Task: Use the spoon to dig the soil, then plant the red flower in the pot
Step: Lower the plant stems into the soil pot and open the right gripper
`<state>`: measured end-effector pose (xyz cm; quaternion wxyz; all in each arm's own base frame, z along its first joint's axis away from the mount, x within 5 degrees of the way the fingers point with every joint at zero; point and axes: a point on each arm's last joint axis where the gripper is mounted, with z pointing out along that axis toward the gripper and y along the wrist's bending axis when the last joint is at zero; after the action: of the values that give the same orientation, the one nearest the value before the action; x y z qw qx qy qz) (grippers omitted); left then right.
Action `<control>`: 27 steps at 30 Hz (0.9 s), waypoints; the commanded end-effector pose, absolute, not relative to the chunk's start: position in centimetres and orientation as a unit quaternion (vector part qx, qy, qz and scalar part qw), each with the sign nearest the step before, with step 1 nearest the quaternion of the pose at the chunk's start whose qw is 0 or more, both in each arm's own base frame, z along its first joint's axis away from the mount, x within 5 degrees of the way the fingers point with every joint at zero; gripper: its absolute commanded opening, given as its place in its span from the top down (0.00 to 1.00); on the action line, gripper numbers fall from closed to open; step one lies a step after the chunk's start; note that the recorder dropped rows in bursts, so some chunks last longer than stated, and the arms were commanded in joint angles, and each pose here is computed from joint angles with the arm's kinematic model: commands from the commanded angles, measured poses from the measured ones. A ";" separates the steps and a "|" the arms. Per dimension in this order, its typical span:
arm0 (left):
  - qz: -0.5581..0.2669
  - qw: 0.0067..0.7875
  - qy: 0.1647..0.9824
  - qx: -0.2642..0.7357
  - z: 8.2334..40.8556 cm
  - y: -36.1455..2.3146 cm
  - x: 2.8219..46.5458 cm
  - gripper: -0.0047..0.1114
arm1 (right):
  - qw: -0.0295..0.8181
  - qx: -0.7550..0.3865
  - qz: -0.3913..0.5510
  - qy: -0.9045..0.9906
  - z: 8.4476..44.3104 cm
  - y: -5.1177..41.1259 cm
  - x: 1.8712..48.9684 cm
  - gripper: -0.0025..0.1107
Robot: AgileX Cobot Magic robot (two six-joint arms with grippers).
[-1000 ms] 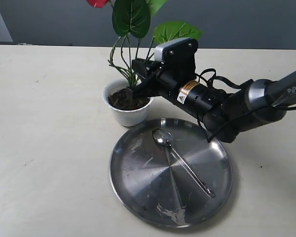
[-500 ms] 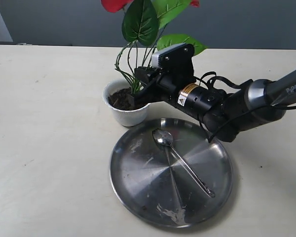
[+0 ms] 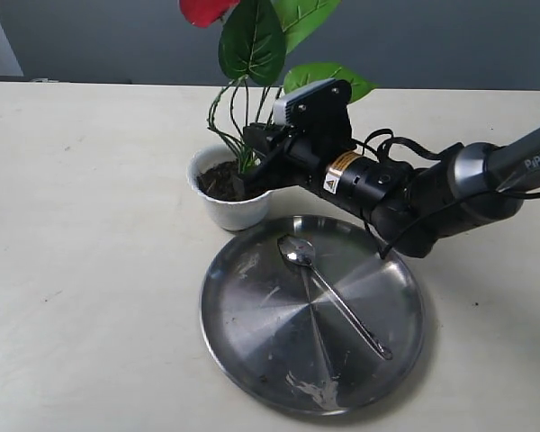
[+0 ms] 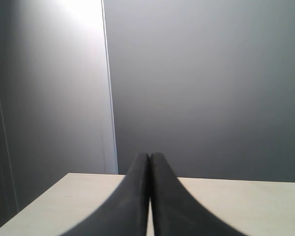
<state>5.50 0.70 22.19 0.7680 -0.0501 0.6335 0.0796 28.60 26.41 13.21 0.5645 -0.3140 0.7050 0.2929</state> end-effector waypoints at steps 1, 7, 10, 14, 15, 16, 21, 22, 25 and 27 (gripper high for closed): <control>0.074 0.772 0.630 -0.047 22.4 0.6 5.5 0.96 | 0.531 -0.340 0.272 0.726 12.1 26.2 28.3 0.85; 0.074 0.772 0.630 -0.047 22.4 0.6 5.5 0.96 | 0.517 -0.356 0.283 0.725 11.9 26.4 28.0 0.80; 0.074 0.772 0.630 -0.047 22.4 0.6 5.5 0.96 | 0.513 -0.363 0.291 0.721 12.0 26.5 27.8 0.80; 0.074 0.772 0.630 -0.047 22.4 0.6 5.5 0.96 | 0.511 -0.365 0.280 0.726 13.3 26.2 27.7 0.80; 0.074 0.772 0.630 -0.047 22.4 0.6 5.5 0.96 | 0.509 -0.366 0.274 0.729 13.8 26.1 27.7 0.80; 0.074 0.772 0.630 -0.047 22.4 0.6 5.5 0.96 | 0.507 -0.367 0.270 0.732 14.0 26.0 27.7 0.80; 0.074 0.772 0.630 -0.047 22.4 0.6 5.5 0.96 | 0.471 -0.372 0.222 0.769 15.1 25.1 27.5 0.80; 0.074 0.772 0.630 -0.047 22.4 0.6 5.5 0.96 | 0.468 -0.370 0.217 0.773 15.3 24.9 27.5 0.80; 0.074 0.772 0.630 -0.047 22.4 0.6 5.5 0.96 | 0.470 -0.369 0.213 0.773 15.9 24.8 27.4 0.80; 0.074 0.772 0.630 -0.047 22.4 0.6 5.5 0.96 | 0.470 -0.369 0.213 0.773 16.0 24.8 27.4 0.80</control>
<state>5.50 0.70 22.19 0.7680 -0.0501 0.6335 0.0796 27.43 24.99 15.68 0.4679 -0.3726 0.7724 0.2137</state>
